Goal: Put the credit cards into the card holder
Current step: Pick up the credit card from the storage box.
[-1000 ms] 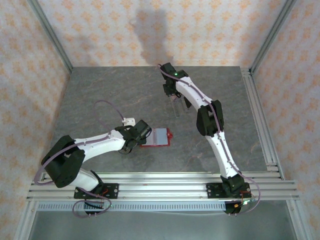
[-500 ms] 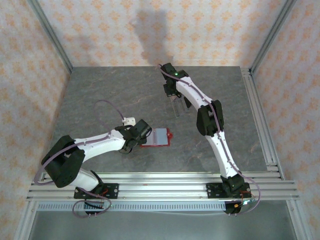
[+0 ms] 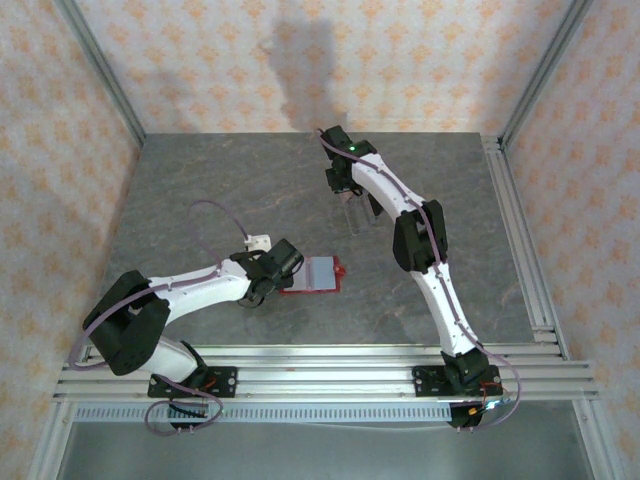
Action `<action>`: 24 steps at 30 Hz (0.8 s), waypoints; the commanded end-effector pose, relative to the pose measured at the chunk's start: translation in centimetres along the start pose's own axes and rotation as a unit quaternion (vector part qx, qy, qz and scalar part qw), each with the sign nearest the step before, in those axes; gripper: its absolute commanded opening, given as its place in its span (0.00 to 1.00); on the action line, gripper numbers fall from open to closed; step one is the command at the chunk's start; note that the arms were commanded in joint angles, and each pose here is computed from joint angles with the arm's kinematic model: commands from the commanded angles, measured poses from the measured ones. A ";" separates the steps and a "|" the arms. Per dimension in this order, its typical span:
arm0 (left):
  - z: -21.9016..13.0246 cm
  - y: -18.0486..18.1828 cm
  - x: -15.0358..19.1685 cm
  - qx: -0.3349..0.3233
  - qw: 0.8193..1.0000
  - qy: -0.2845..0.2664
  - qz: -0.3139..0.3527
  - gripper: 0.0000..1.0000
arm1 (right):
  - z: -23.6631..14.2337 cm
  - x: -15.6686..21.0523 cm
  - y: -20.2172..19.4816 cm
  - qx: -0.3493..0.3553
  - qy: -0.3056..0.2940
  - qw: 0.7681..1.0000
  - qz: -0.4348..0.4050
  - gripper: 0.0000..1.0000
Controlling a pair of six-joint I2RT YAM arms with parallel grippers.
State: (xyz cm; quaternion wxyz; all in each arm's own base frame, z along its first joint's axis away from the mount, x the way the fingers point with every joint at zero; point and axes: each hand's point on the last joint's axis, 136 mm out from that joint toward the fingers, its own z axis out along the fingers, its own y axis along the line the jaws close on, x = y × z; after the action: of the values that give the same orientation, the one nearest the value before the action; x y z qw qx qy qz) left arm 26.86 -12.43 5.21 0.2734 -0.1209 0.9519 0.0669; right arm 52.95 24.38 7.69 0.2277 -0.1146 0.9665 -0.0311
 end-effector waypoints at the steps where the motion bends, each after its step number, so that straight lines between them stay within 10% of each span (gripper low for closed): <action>1: 0.0 -0.1 -0.5 -0.005 1.000 -0.010 -0.004 1.00 | -2.2 -1.6 -1.4 0.021 -0.025 0.999 0.003 0.32; 24: 0.2 -0.6 -0.6 -0.005 1.000 -0.008 -0.001 1.00 | 0.9 0.4 -1.0 0.032 0.013 0.999 -0.019 0.34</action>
State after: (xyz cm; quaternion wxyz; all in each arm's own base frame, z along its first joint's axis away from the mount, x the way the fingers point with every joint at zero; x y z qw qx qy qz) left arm 26.85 -12.42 4.74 0.2688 -0.1192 0.9531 0.0719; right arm 53.50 23.65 7.96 0.2374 -0.1192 0.9623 -0.0579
